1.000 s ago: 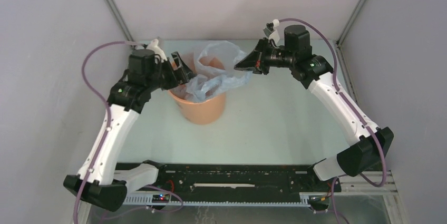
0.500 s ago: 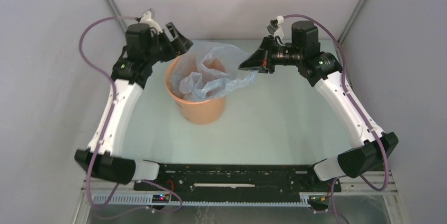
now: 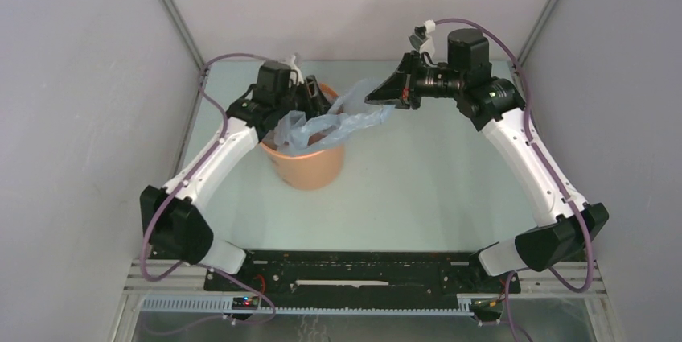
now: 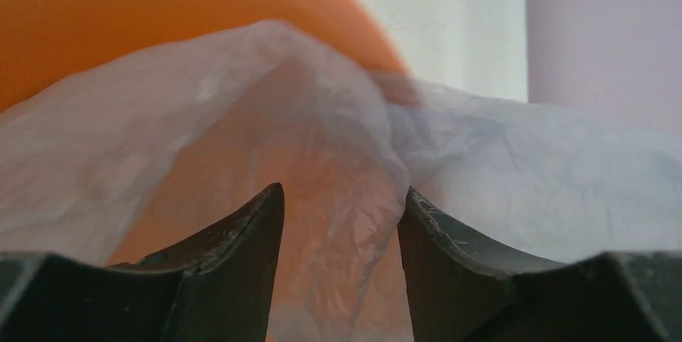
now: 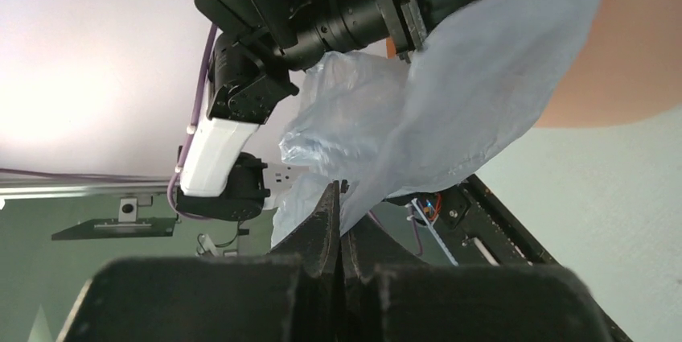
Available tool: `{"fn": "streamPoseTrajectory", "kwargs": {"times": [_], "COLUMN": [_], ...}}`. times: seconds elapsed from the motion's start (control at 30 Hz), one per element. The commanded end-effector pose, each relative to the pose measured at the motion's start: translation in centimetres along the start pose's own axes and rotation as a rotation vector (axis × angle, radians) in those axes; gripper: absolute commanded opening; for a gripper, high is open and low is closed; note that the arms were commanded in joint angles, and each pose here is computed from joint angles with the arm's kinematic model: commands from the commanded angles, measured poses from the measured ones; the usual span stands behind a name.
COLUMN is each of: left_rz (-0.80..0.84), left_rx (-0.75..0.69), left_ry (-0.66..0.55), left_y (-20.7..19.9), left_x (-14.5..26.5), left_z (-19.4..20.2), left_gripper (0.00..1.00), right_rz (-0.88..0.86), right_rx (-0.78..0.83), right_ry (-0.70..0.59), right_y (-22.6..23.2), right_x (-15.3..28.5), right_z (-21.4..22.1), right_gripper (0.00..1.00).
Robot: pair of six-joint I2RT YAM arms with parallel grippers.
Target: Put the trash bags into the trash bin
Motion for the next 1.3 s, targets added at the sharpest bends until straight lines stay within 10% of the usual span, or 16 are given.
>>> {"fn": "streamPoseTrajectory", "kwargs": {"times": [0.0,0.33,0.57,0.77,1.1,1.27], "left_rz": [-0.115,-0.091,-0.105,0.323,0.226,0.151], "left_rx": [0.057,-0.006,0.057,-0.185,-0.47,-0.477], "left_ry": [-0.097,-0.317,-0.508,-0.4,-0.179,-0.133], "left_y": [3.4,-0.5,-1.0,-8.5,-9.4,-8.5], "left_x": [3.4,16.3,23.4,25.6,20.5,17.6], "left_z": [-0.8,-5.1,-4.2,-2.8,-0.4,-0.2], "left_gripper": [0.58,1.0,0.98,0.96,0.97,0.8], "right_rz": [-0.018,0.016,0.01,0.001,0.001,0.006], "right_rx": [0.055,0.094,0.089,0.087,0.09,0.093], "right_ry": [-0.017,0.061,0.069,0.08,0.079,0.075], "right_y": [0.2,-1.8,-1.5,-1.1,-0.9,-0.9], "right_x": [0.2,-2.3,-2.5,-2.5,-2.2,-2.1], "right_z": [-0.2,1.4,1.5,1.7,1.9,2.0], "right_gripper": [0.0,0.0,0.0,0.0,0.0,0.0]}}
Point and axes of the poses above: each gripper's point midway between its finger pads, its own x axis back along the fingers, its own y axis along the line the jaws close on, z = x × y, the point moved 4 cm from there along x, back along the fingers, and after that the axes turned 5 degrees about x, right-handed, at the moved point
